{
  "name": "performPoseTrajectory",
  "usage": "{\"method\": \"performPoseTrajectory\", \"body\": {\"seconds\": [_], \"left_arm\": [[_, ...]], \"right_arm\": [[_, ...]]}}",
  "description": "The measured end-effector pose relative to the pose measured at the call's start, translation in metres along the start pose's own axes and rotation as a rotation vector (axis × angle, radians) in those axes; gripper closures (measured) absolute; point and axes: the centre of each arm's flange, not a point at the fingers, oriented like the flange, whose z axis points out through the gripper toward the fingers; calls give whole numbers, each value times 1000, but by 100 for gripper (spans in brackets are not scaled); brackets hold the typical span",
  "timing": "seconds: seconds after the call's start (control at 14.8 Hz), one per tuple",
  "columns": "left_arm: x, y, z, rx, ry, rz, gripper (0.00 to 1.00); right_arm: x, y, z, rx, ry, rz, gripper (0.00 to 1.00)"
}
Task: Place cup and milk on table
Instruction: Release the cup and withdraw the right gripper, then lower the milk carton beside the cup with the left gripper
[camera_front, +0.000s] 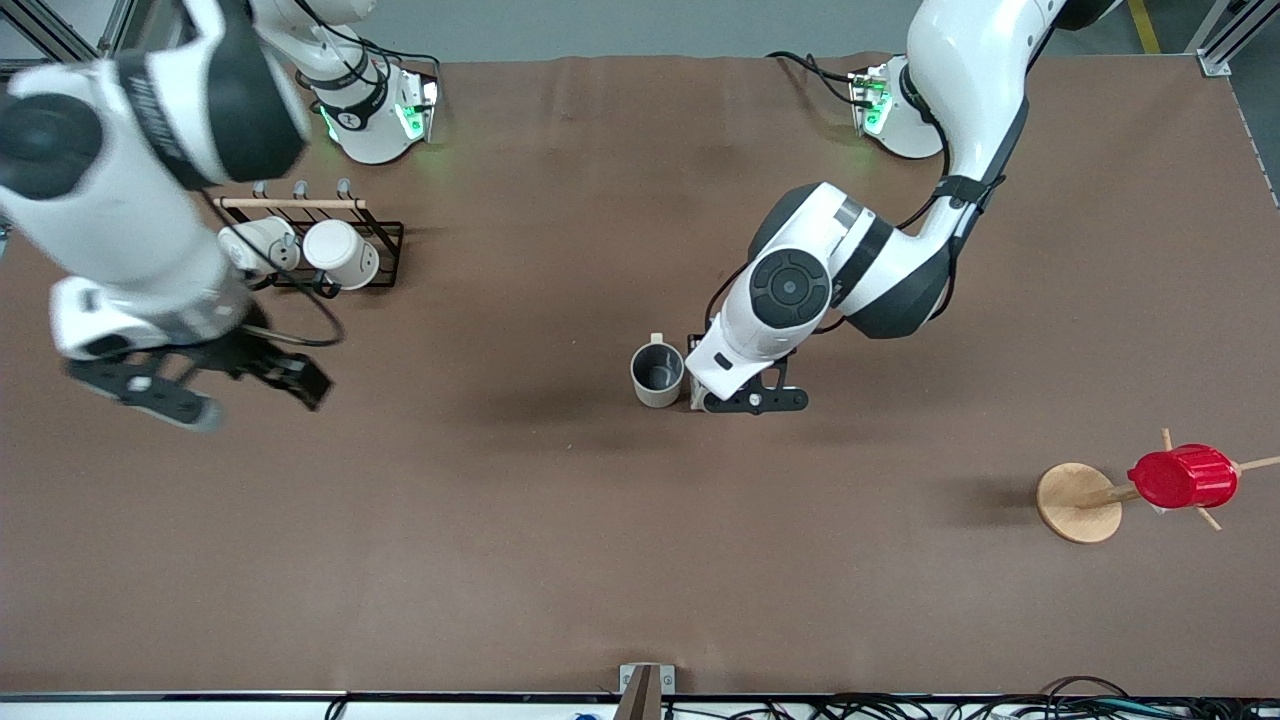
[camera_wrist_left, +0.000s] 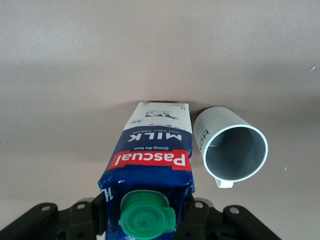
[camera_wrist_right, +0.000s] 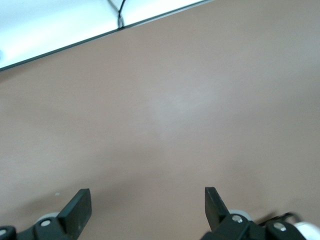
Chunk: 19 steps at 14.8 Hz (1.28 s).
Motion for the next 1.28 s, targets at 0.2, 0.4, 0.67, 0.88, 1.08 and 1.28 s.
{"method": "performPoseTrajectory", "body": {"seconds": [0.2,0.4,0.67,0.88,1.08,1.28], "left_arm": [[0,0,0,2,0,1,51],[0,0,4,6,-7,16,51],[0,-1,14,16,-24,35,51],[-1,-1,17,19,-28,36,51],[-1,0,18,18,-28,36,26],[0,0,14,13,-21,34,0]], "right_arm": [[12,73,-30,16,-42,-51,0],[10,139,-58,54,-94,-106,0],[-2,158,-71,53,-130,-177,0],[-4,150,-66,56,-125,-192,0],[-4,149,-65,55,-128,-197,0],[-4,149,-65,55,-128,-199,0]]}}
